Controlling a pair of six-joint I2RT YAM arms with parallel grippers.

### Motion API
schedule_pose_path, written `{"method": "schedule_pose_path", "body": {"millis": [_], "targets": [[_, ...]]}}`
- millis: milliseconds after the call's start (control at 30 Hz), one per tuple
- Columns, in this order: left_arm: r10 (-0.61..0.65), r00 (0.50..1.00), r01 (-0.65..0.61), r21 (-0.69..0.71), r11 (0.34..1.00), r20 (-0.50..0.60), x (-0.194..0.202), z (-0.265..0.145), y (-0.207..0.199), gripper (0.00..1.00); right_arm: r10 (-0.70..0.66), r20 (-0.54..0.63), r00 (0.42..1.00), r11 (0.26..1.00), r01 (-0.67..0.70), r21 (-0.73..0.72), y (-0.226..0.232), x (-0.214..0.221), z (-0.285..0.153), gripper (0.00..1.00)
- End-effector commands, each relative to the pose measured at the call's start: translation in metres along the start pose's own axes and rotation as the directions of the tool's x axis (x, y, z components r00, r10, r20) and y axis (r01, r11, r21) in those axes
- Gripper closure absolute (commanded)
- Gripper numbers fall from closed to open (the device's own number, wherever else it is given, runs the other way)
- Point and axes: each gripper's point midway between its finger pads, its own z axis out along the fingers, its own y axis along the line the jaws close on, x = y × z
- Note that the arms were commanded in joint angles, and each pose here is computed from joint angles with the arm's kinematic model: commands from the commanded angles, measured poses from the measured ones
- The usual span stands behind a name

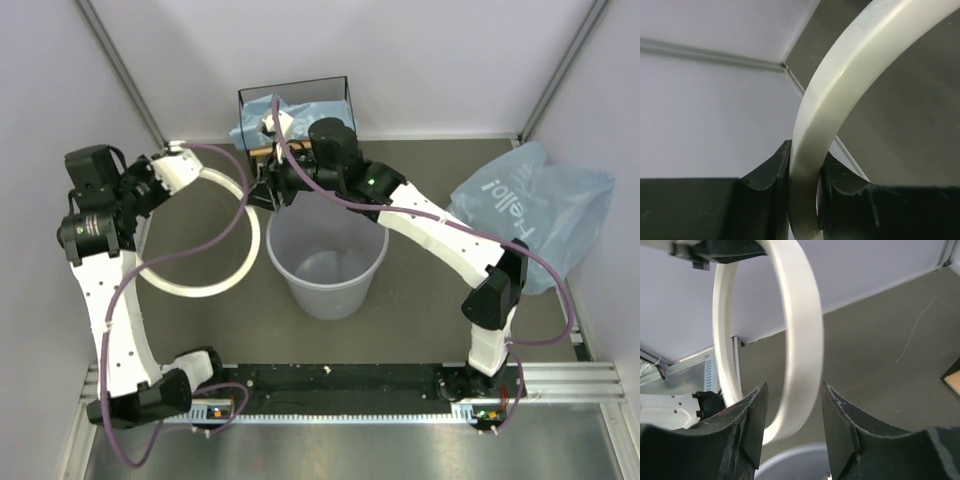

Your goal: Put the trash bags into the trash bin

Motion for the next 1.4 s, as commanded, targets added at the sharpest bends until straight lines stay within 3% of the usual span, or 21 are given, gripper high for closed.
{"method": "schedule_pose_path", "body": {"millis": [0,100,200,267,433,567,667,800,833,867,933,1000,1033,1067,1133,1167,1200,1233,1267,1333,1367], "targets": [[-0.166,0.986,0.165,-0.037,0.986,-0.032,0.030,0.019,0.021,1.00,-0.085,0.143,0.986,0.995,0.077,0.061,0.006,-0.072,-0.052,0.42],[-0.279,0.954,0.281,-0.003,0.960,-0.110,0.065,0.045,0.014,1.00,-0.132,0.134,0.982,0.983,0.112,0.142,-0.011,-0.079,-0.082,0.23],[-0.386,0.898,0.406,0.062,0.912,-0.210,0.099,0.077,-0.016,1.00,-0.163,0.047,0.986,0.951,0.144,0.274,-0.038,-0.063,-0.110,0.14],[-0.455,0.837,0.497,0.072,0.865,-0.305,0.128,0.101,-0.040,1.00,-0.163,-0.071,0.984,0.923,0.178,0.342,-0.060,-0.039,-0.128,0.12],[-0.551,0.660,0.656,0.034,0.754,-0.511,0.189,0.142,-0.086,0.96,-0.064,-0.207,0.976,0.903,0.145,0.405,-0.084,-0.002,-0.174,0.01],[-0.564,0.578,0.708,0.018,0.706,-0.590,0.224,0.163,-0.125,0.95,-0.019,-0.271,0.962,0.877,0.146,0.458,-0.091,0.019,-0.223,0.01],[-0.579,0.528,0.756,0.034,0.653,-0.621,0.232,0.175,-0.150,0.87,-0.037,-0.323,0.946,0.868,0.190,0.459,-0.085,0.038,-0.253,0.01],[-0.581,0.477,0.780,0.012,0.626,-0.659,0.246,0.182,-0.167,0.62,0.065,-0.381,0.922,0.854,0.146,0.500,-0.084,0.076,-0.302,0.01],[-0.580,0.462,0.787,0.010,0.617,-0.671,0.248,0.181,-0.172,0.51,0.075,-0.389,0.918,0.847,0.147,0.511,-0.084,0.080,-0.310,0.01],[-0.579,0.461,0.789,0.011,0.615,-0.672,0.247,0.181,-0.171,0.39,0.091,-0.402,0.911,0.832,0.152,0.533,-0.085,0.085,-0.321,0.01],[-0.595,0.461,0.806,0.030,0.591,-0.659,0.236,0.176,-0.169,0.28,0.137,-0.425,0.895,0.817,0.140,0.559,-0.081,0.098,-0.346,0.01],[-0.626,0.492,0.799,0.029,0.600,-0.605,0.216,0.166,-0.147,0.24,0.150,-0.416,0.897,0.829,0.116,0.547,-0.066,0.107,-0.357,0.01],[-0.643,0.514,0.815,0.089,0.573,-0.567,0.195,0.160,-0.145,0.23,0.171,-0.421,0.891,0.815,0.113,0.569,-0.064,0.113,-0.367,0.01],[-0.654,0.542,0.810,0.121,0.574,-0.527,0.178,0.152,-0.136,0.22,0.178,-0.429,0.886,0.808,0.117,0.578,-0.060,0.118,-0.371,0.01],[-0.672,0.645,0.761,0.222,0.610,-0.364,0.125,0.128,-0.110,0.21,0.145,-0.473,0.869,0.804,0.175,0.568,-0.047,0.127,-0.384,0.01],[-0.670,0.663,0.749,0.286,0.598,-0.334,0.106,0.113,-0.115,0.22,0.152,-0.493,0.857,0.807,0.180,0.562,-0.040,0.134,-0.389,0.01],[-0.649,0.713,0.700,0.326,0.636,-0.266,0.085,0.096,-0.111,0.22,0.152,-0.513,0.845,0.817,0.185,0.546,-0.032,0.142,-0.393,0.01],[-0.601,0.768,0.634,0.394,0.665,-0.221,0.072,0.086,-0.118,0.22,0.114,-0.546,0.830,0.830,0.223,0.511,-0.025,0.147,-0.398,0.01],[-0.576,0.784,0.610,0.457,0.647,-0.231,0.064,0.071,-0.135,0.22,0.136,-0.566,0.813,0.828,0.221,0.516,-0.021,0.155,-0.403,0.01],[-0.498,0.853,0.493,0.555,0.670,-0.157,0.054,0.052,-0.161,0.23,0.184,-0.628,0.756,0.811,0.244,0.532,-0.026,0.176,-0.416,0.01],[-0.495,0.858,0.472,0.591,0.654,-0.138,0.049,0.046,-0.174,0.23,0.204,-0.644,0.737,0.807,0.245,0.537,-0.028,0.184,-0.421,0.01]]}}
